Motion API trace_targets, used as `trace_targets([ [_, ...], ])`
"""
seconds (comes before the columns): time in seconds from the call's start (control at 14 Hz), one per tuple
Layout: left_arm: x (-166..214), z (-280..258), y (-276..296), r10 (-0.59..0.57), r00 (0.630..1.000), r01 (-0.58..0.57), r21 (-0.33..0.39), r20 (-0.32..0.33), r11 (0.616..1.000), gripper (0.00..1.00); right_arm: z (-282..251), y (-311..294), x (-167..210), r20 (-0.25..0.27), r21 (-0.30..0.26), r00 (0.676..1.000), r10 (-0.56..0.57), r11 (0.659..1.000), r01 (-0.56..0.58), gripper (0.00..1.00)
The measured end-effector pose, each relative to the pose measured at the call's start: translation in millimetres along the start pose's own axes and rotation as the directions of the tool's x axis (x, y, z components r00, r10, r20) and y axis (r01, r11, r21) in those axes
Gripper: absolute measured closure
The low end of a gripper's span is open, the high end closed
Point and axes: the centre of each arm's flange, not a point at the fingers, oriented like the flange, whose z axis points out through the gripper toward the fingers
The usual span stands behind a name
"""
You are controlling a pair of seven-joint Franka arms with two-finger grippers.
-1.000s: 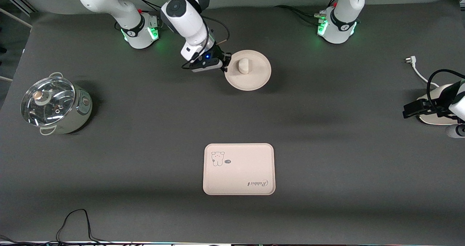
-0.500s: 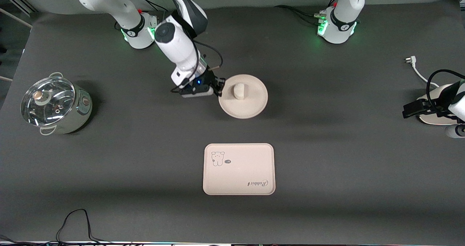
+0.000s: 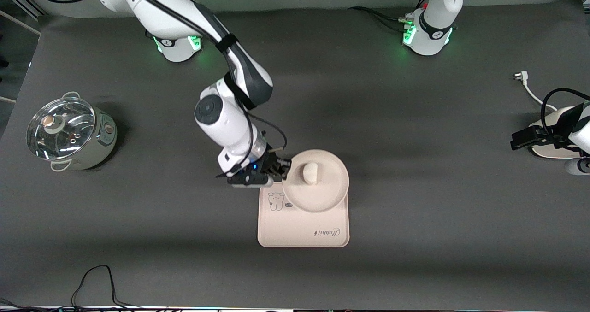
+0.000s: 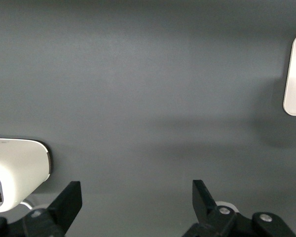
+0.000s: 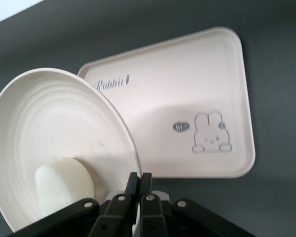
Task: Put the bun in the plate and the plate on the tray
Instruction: 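Lower the plate onto the tray and open the right gripper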
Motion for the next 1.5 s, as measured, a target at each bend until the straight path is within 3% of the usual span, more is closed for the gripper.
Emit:
trace_targets([
  [0.5, 0, 0, 2, 0.003, 1.0, -0.003, 0.0, 0.0, 1.0, 0.0, 68, 30, 32, 0.016, -0.066, 1.0, 0.025, 0.998, -0.024, 0.96],
  [0.79, 0, 0, 3, 0.006, 1.0, -0.006, 0.0, 0.0, 1.0, 0.0, 110, 54, 36, -0.001, -0.048, 0.997, 0.079, 0.996, -0.079, 0.96],
  [1.21, 0, 0, 4, 0.006, 1.0, -0.006, 0.0, 0.001, 1.0, 0.0, 124, 56, 33, 0.009, -0.044, 0.996, 0.092, 0.995, -0.091, 0.95],
  [1.29, 0, 0, 4, 0.006, 1.0, -0.006, 0.0, 0.001, 1.0, 0.0, 124, 56, 33, 0.01, -0.042, 0.995, 0.094, 0.995, -0.094, 0.93],
  [1.5, 0, 0, 4, 0.007, 1.0, -0.007, 0.0, 0.001, 1.0, 0.0, 123, 57, 34, 0.008, -0.039, 0.995, 0.099, 0.994, -0.098, 0.64],
])
